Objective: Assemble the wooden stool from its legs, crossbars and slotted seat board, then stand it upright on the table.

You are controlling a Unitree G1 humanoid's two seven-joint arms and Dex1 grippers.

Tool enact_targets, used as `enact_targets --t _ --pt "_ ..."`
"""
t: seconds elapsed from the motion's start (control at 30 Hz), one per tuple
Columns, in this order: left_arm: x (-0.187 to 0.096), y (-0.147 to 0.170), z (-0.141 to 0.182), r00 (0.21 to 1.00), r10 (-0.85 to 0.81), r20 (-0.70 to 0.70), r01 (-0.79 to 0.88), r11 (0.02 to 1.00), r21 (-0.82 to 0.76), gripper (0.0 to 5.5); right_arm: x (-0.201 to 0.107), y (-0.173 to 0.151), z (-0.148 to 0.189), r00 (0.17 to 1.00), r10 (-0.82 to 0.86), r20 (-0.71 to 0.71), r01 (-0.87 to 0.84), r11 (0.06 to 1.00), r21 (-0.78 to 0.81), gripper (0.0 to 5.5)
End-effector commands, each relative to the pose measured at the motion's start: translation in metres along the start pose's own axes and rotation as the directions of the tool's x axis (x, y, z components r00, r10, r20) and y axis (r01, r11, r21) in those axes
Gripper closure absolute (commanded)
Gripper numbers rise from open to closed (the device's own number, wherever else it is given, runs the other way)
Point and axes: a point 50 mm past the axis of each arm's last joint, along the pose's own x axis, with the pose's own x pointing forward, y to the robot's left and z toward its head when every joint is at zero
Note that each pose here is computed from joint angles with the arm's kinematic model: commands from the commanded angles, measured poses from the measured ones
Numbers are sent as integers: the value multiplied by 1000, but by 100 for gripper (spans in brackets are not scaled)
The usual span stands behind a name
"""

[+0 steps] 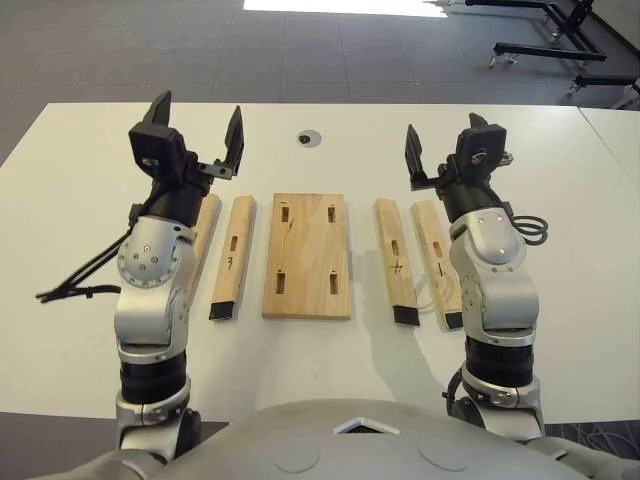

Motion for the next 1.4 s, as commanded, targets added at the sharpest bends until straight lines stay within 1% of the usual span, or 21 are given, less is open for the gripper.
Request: enact_targets --t 0.03,0.17,0.23,0.3,0.37,0.5,0.8,0.97,1.17,1.27,1.4 --pt "-6 -1 2 999 54 -8 -54 999 9 88 5 16 12 997 4 72 -6 1000 26 87" --pt "-5 1 5 997 79 -5 -79 996 29 88 7 11 9 999 7 47 -8 1000 11 87" --pt "-3 3 3 996 86 -16 -85 996 34 88 7 13 9 998 50 45 -50 999 -8 87" --pt "-3 3 0 996 81 -43 -81 997 9 88 7 15 9 996 82 39 -82 997 -4 87" --pt "-3 2 -1 996 74 -56 -75 997 -10 88 9 12 8 997 74 15 -74 997 5 87" --pt "2 -1 0 997 68 -46 -69 997 -23 88 12 8 7 998 70 -8 -70 997 24 87" --pt "5 -5 -1 996 79 -28 -79 997 -13 88 17 11 9 995 94 22 -95 995 33 87" --pt "8 -6 -1 995 100 -18 -100 995 -22 88 20 10 12 993 105 48 -108 992 65 87" --pt "15 -12 -3 997 73 -11 -73 996 -48 88 21 7 11 995 75 65 -80 993 87 87" --pt "22 -11 0 999 53 12 -53 998 -32 88 26 6 14 995 56 88 -64 994 90 87" --pt "23 -7 -2 999 51 10 -51 999 -7 88 25 2 10 996 37 83 -45 995 88 87"
